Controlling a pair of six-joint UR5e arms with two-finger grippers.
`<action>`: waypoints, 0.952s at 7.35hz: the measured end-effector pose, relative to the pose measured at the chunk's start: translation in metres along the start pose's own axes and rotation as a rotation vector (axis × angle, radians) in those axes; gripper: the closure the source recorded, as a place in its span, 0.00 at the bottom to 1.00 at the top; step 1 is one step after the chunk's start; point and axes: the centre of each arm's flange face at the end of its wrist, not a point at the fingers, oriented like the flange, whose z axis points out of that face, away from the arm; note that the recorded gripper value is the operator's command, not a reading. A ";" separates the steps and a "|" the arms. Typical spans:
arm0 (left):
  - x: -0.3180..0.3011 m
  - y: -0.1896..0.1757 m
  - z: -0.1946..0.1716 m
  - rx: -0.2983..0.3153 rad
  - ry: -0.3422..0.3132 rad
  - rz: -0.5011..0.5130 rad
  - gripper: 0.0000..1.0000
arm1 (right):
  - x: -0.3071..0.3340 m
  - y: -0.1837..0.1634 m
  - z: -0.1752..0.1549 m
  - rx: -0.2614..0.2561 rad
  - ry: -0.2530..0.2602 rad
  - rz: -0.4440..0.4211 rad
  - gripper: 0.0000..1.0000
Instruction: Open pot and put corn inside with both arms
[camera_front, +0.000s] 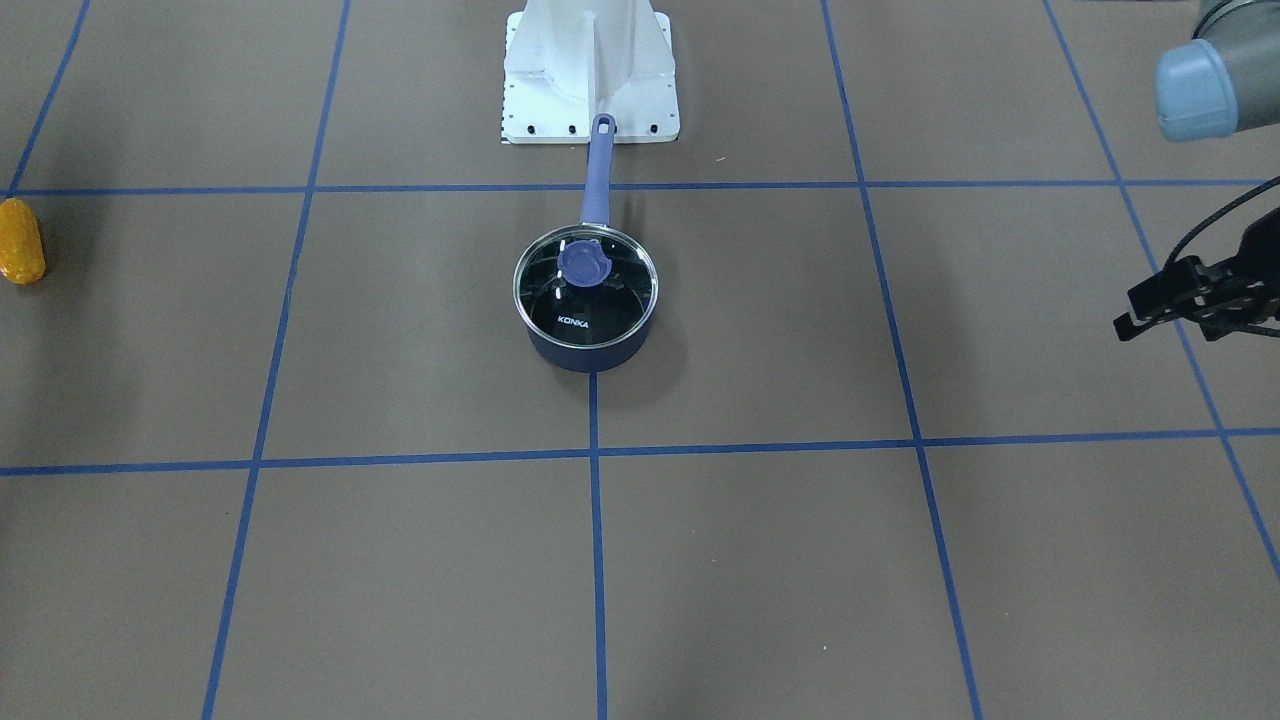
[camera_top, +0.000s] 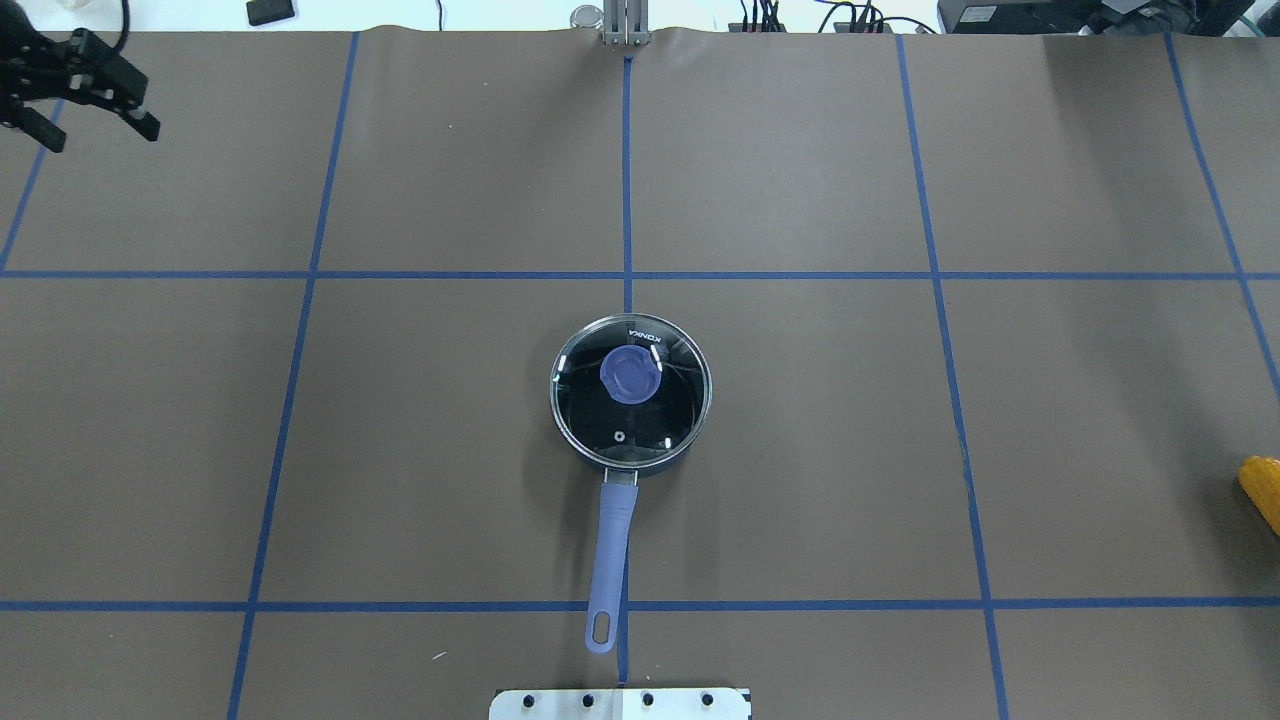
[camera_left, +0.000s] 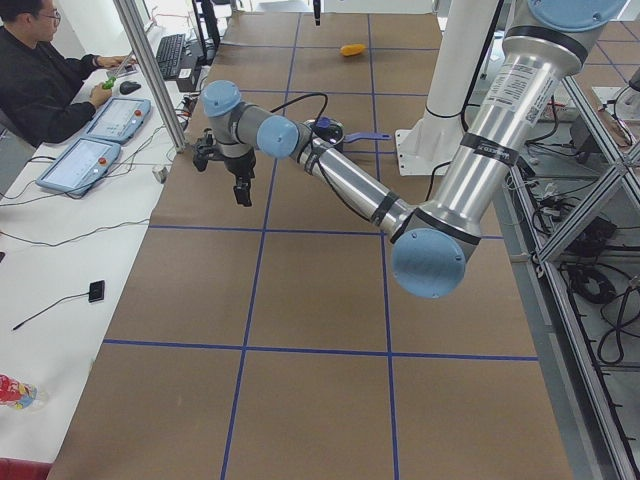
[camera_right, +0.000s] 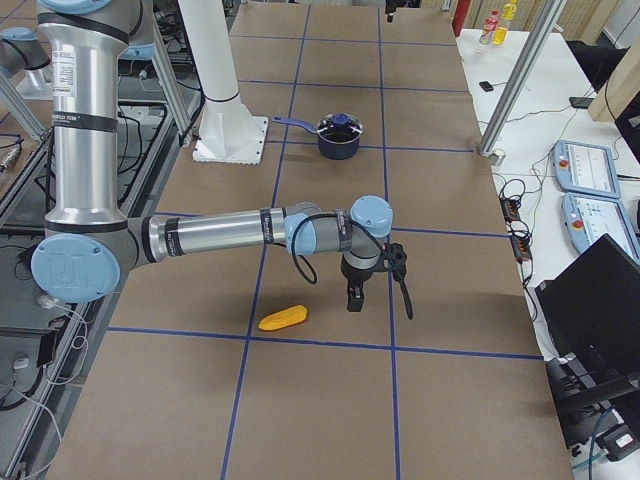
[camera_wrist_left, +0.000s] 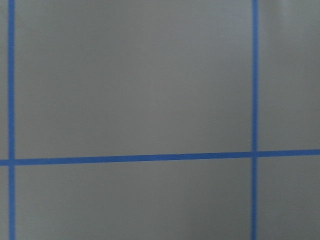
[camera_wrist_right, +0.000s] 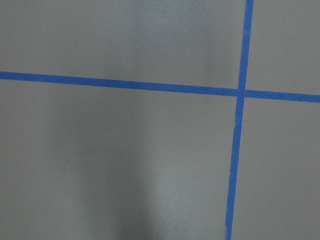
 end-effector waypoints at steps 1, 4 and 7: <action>0.043 0.004 0.006 -0.009 0.013 0.003 0.01 | 0.003 0.004 0.002 -0.002 0.000 -0.013 0.00; 0.174 0.033 0.040 -0.001 -0.005 0.057 0.01 | 0.023 0.044 0.020 0.037 -0.022 -0.106 0.00; 0.279 0.070 0.072 0.000 -0.010 0.079 0.01 | 0.040 0.092 0.043 0.059 -0.031 -0.156 0.01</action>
